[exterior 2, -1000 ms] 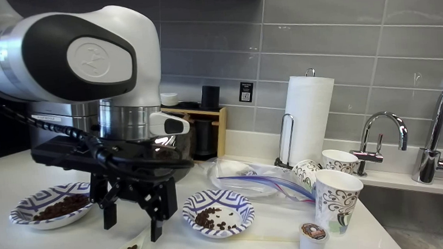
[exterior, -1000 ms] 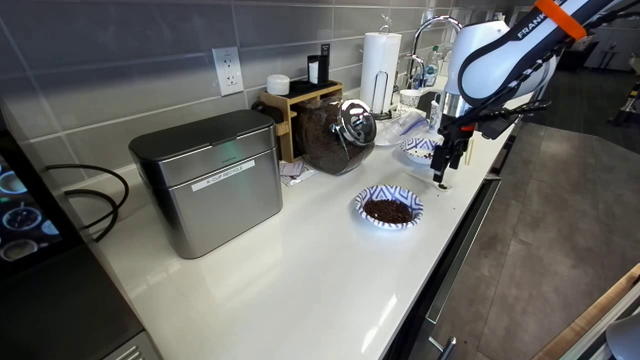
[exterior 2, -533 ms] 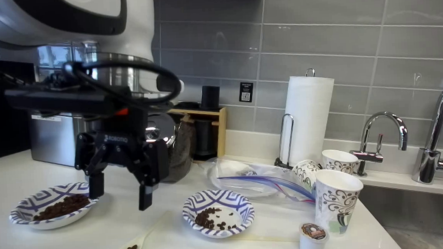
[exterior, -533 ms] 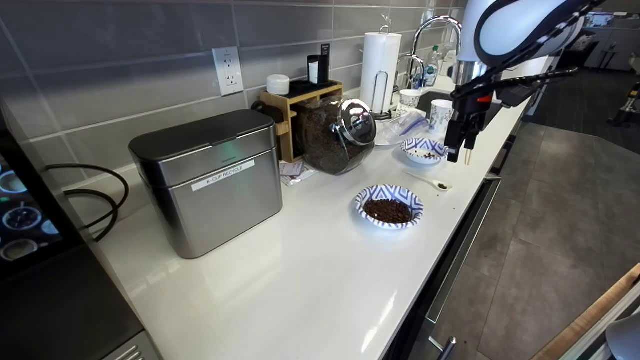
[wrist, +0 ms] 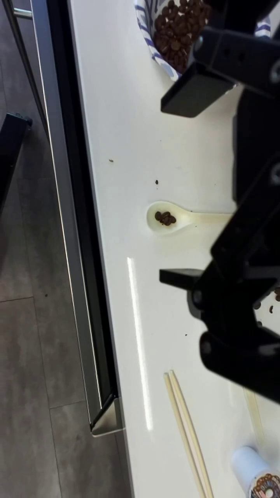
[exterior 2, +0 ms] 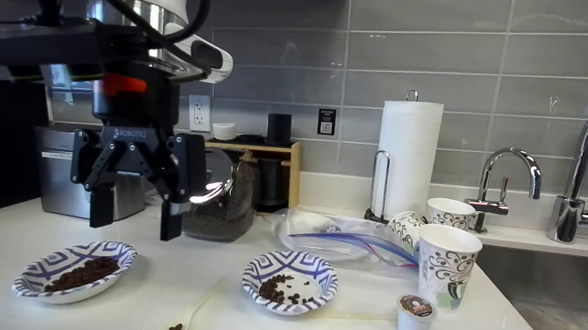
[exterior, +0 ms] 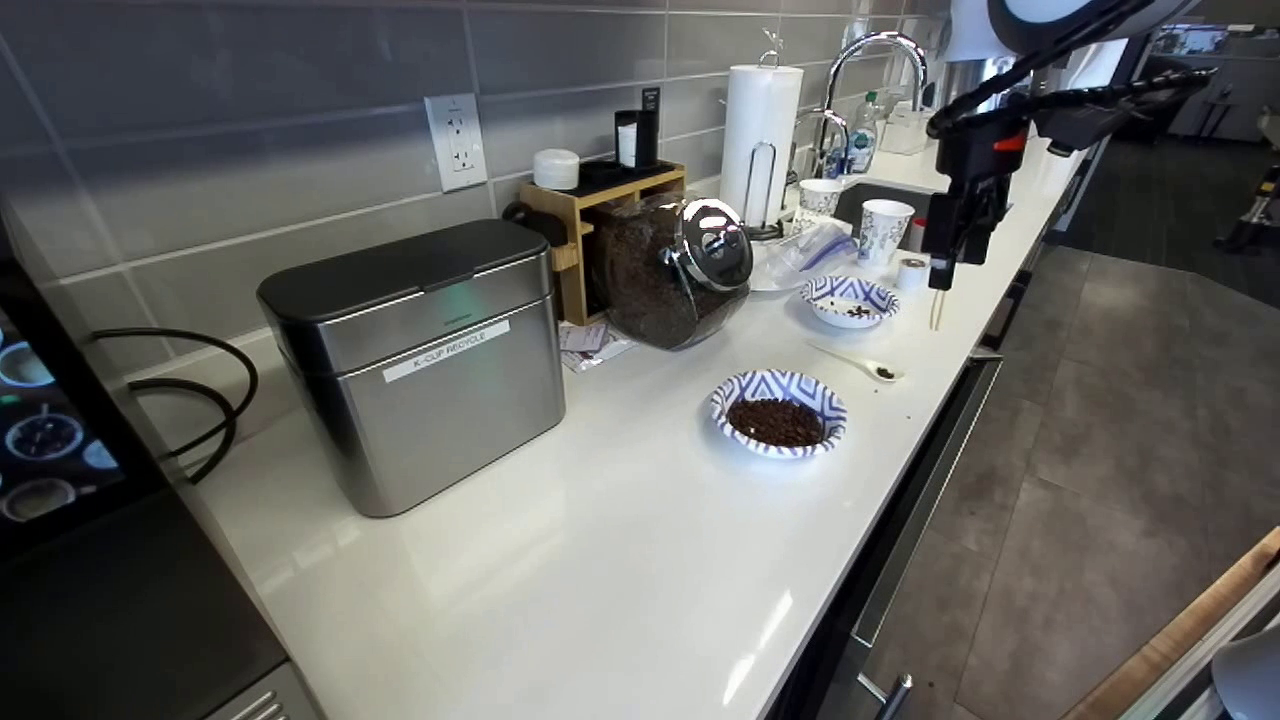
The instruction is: Place some coffee beans from the bowl on the left on the spoon.
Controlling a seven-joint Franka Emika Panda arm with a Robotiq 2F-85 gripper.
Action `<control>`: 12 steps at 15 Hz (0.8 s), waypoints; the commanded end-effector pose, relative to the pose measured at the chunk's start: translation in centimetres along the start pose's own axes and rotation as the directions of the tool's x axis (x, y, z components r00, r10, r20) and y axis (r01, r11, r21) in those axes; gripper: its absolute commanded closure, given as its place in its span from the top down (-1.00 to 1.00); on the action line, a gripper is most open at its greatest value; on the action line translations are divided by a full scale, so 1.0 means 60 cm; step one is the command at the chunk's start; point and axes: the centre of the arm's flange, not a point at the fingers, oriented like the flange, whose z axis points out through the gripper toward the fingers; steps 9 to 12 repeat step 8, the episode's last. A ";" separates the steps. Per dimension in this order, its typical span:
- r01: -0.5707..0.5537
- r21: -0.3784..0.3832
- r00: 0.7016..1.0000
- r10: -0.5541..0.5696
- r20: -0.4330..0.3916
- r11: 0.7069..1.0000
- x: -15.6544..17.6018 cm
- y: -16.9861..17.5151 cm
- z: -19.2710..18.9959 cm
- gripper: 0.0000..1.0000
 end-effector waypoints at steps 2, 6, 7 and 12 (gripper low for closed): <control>-0.017 -0.014 1.000 0.017 0.019 1.000 -0.011 -0.008 -0.014 1.00; -0.011 -0.003 1.000 0.011 -0.001 1.000 -0.004 -0.002 -0.007 1.00; -0.012 -0.003 1.000 0.012 -0.001 1.000 -0.004 -0.002 -0.007 1.00; -0.012 -0.003 1.000 0.012 -0.001 1.000 -0.004 -0.002 -0.007 1.00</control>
